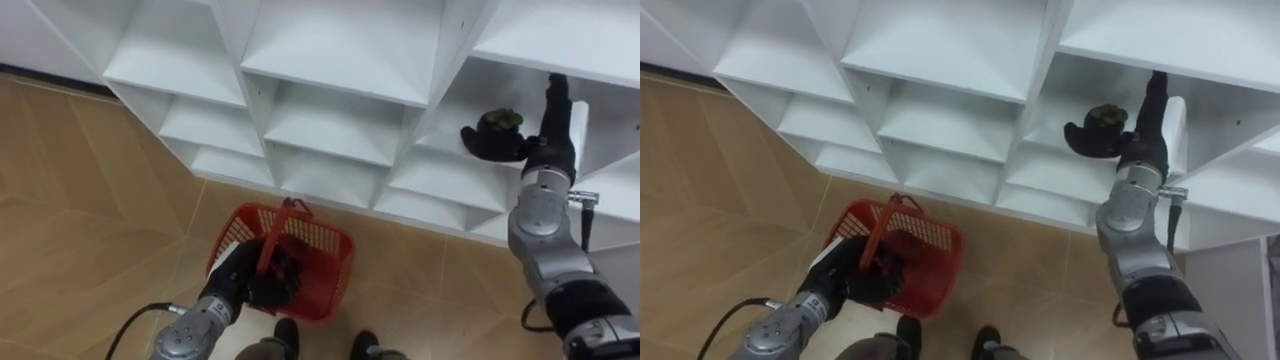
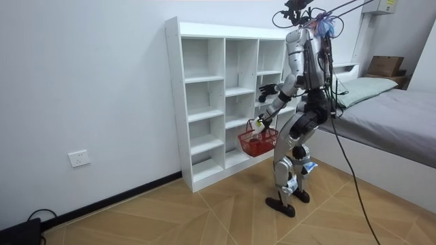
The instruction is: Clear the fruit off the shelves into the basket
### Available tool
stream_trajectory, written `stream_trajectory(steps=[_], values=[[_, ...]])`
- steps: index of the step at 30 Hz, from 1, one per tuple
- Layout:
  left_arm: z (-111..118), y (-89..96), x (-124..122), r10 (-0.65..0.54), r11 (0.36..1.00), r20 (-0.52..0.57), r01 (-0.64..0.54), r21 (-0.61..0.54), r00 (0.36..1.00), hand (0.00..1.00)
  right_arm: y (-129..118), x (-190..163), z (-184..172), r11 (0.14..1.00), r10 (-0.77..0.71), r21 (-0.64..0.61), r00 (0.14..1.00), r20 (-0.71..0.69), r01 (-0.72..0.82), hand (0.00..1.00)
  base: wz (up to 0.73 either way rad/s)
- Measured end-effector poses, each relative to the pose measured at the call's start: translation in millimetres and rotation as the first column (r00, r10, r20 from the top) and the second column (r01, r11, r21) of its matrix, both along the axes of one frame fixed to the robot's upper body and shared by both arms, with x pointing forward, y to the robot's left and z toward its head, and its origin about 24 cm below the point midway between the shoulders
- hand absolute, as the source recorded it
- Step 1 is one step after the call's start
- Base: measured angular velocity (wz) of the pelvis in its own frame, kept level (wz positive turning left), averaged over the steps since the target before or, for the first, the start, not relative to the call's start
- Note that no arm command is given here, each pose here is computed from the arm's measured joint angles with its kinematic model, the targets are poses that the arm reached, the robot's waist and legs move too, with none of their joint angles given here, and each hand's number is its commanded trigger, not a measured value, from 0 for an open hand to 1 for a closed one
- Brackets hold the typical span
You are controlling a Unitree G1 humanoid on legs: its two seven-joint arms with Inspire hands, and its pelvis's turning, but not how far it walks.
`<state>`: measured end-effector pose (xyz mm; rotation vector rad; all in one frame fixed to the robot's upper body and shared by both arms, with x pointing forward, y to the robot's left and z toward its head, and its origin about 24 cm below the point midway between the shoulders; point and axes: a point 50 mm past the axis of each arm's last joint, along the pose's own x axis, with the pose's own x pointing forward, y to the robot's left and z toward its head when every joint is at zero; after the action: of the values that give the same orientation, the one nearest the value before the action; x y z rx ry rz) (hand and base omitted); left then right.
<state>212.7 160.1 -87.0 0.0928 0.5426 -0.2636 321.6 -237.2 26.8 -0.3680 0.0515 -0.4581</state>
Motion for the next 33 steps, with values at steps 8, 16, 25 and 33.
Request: stream_trajectory(steps=[8, 16, 25, 33], values=[[-0.9, 0.1, 0.2, 0.003, 1.000, -0.016, -0.003, 0.003, 1.000, 1.00, -1.6, 0.3, -5.3, 1.000, 0.007, 0.000, 0.999, -0.049, -0.007, 0.00, 0.00], [0.9, -3.0, 3.3, 0.028, 0.999, -0.013, -0.029, -0.032, 1.000, 1.00, -2.5, 3.2, -0.7, 1.000, 0.009, -0.012, 0.999, -0.037, -0.009, 0.00, 0.00], [1.5, -5.5, 4.3, 0.017, 0.999, -0.011, -0.018, -0.033, 1.000, 1.00, -12.7, 3.2, 2.8, 0.999, -0.004, -0.038, 0.999, -0.041, 0.002, 0.00, 0.00], [5.7, -7.0, 9.0, 0.019, 0.999, 0.009, -0.018, -0.045, 1.000, 1.00, -16.0, 8.4, 11.2, 0.999, -0.005, -0.049, 1.000, -0.023, 0.004, 0.00, 0.00]])
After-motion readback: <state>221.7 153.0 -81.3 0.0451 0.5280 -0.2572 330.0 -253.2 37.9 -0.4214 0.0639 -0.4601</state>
